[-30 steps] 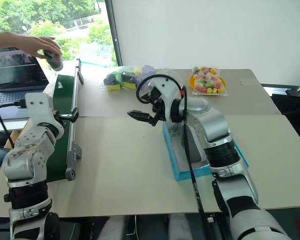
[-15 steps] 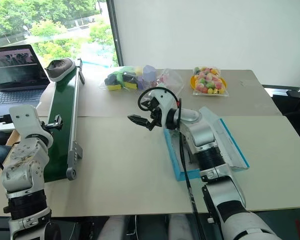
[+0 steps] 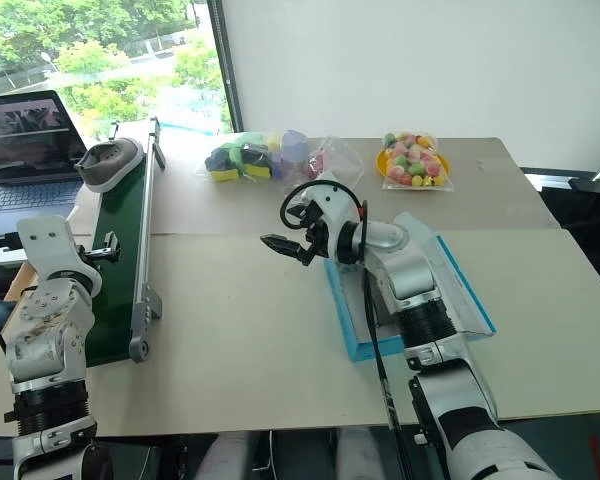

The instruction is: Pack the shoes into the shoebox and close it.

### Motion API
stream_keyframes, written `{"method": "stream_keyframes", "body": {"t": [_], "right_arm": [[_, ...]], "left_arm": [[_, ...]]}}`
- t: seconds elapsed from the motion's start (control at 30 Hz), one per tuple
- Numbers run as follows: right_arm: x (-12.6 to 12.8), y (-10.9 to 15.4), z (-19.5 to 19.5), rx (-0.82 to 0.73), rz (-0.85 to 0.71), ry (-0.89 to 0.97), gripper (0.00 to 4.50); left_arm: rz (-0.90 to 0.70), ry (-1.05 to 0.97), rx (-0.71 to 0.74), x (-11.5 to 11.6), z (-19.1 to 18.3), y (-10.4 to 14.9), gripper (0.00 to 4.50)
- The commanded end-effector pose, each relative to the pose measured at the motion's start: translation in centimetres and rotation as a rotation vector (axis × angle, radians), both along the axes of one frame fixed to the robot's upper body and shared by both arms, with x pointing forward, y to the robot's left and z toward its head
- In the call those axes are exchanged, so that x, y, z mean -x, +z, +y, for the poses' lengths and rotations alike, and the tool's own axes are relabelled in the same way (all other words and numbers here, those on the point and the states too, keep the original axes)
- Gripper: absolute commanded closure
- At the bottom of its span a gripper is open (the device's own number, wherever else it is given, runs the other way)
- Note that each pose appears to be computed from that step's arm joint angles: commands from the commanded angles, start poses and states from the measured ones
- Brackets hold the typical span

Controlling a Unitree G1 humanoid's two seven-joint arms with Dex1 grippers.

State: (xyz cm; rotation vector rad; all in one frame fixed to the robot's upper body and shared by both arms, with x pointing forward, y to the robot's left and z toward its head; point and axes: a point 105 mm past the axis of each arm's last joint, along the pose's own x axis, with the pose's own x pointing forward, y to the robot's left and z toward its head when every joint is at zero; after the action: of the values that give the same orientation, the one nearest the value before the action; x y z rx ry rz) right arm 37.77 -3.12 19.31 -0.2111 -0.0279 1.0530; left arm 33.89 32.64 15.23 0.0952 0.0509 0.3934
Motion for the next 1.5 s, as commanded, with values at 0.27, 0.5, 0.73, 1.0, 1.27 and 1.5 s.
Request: {"method": "stream_keyframes", "body": {"t": [0.27,0.5,0.73,1.0,1.27,1.5], "right_arm": [[0.7,1.5,0.3,-0.031,-0.029,0.009,0.04],[1.1,1.6,0.3,-0.035,-0.023,0.007,0.04],[1.0,1.7,-0.1,-0.026,-0.025,-0.015,0.04],[0.8,2.1,-0.4,-0.020,-0.039,-0.035,0.00],[0.4,3.0,-0.8,-0.003,-0.069,-0.050,0.00],[0.4,4.2,-0.7,-0.117,-0.018,-0.052,0.00]], "left_arm": [[-0.003,-0.130,-0.092,0.3,3.5,0.7,0.00],[0.007,-0.208,-0.063,0.0,4.6,0.4,0.00],[0.018,-0.204,-0.013,-0.3,5.3,-0.2,0.00],[0.049,-0.267,-0.001,-0.6,3.9,-1.3,0.55],[0.057,-0.291,0.017,-1.1,2.6,-0.8,2.62],[-0.157,-0.437,-0.001,-2.9,-3.4,6.0,2.62]]}}
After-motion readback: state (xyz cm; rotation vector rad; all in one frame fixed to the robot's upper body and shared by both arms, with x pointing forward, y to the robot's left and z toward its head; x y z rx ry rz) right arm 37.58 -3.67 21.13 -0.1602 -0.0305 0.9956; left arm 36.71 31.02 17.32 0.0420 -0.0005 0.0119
